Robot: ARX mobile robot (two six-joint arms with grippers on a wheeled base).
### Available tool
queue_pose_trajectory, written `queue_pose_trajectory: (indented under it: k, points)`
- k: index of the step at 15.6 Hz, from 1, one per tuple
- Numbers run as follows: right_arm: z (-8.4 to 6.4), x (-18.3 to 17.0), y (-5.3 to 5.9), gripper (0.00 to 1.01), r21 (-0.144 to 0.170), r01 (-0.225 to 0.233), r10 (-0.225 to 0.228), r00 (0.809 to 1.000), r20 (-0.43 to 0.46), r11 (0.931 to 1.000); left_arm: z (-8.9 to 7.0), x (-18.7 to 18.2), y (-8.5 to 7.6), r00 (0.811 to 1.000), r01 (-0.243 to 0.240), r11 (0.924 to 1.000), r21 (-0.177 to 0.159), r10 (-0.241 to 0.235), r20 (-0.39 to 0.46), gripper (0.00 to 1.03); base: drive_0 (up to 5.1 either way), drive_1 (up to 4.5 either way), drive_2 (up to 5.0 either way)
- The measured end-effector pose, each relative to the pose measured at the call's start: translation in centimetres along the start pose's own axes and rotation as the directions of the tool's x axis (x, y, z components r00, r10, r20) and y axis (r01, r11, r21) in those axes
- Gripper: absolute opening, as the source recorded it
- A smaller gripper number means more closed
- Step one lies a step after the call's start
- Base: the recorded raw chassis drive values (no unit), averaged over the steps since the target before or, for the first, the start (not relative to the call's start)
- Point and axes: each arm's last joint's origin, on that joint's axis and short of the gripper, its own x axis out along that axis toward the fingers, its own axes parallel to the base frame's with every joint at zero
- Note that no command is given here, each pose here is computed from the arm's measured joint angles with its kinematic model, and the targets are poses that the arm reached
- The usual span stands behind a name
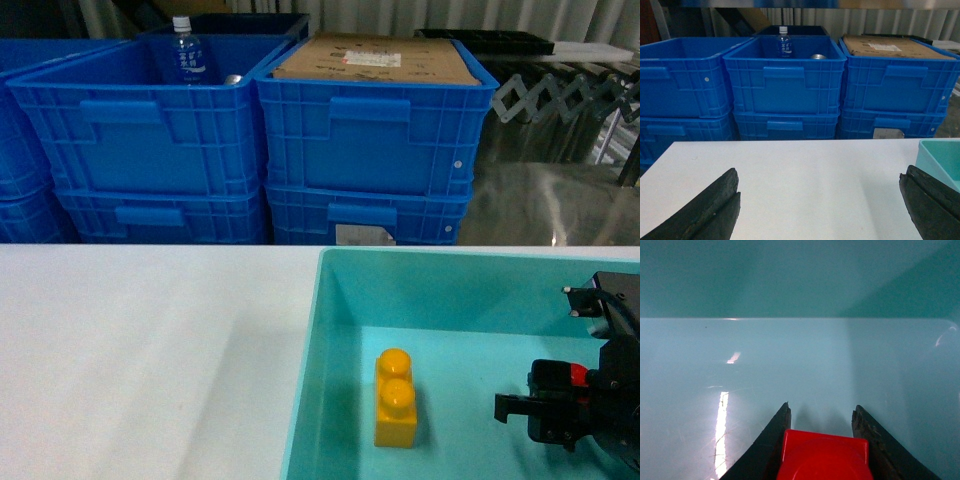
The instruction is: Pick red block from blue box to shelf
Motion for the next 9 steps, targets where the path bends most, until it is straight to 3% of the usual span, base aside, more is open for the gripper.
queue_pose_trajectory:
  k: [2, 4, 9]
  points:
    - [0.0, -0.2, 0.0, 0.3, -0.009, -0.03, 0.03, 0.999, 0.041, 0.9995, 0.0, 0.0, 0.0, 1.0, 0.0, 1.0, 0.0, 0.0, 0.0, 0.98, 0.0, 0.0, 0.0]
    - [0.2, -0.9, 0.0, 0.3, -0.045, -0.074, 0.078, 0.993, 0.087, 0.9962, 0.0, 0.0, 0.0, 1.0, 0.0, 1.0, 0.0, 0.0, 0.0, 0.98, 0.0, 0.0, 0.0]
    - [0.8, -2.1, -0.6, 0.3, -0.084, -0.114, 0.118, 0.992, 0.045, 0.9899, 0.0, 0.0, 0.0, 1.0, 0.0, 1.0, 0.0, 0.0, 0.0, 0.98, 0.0, 0.0, 0.0]
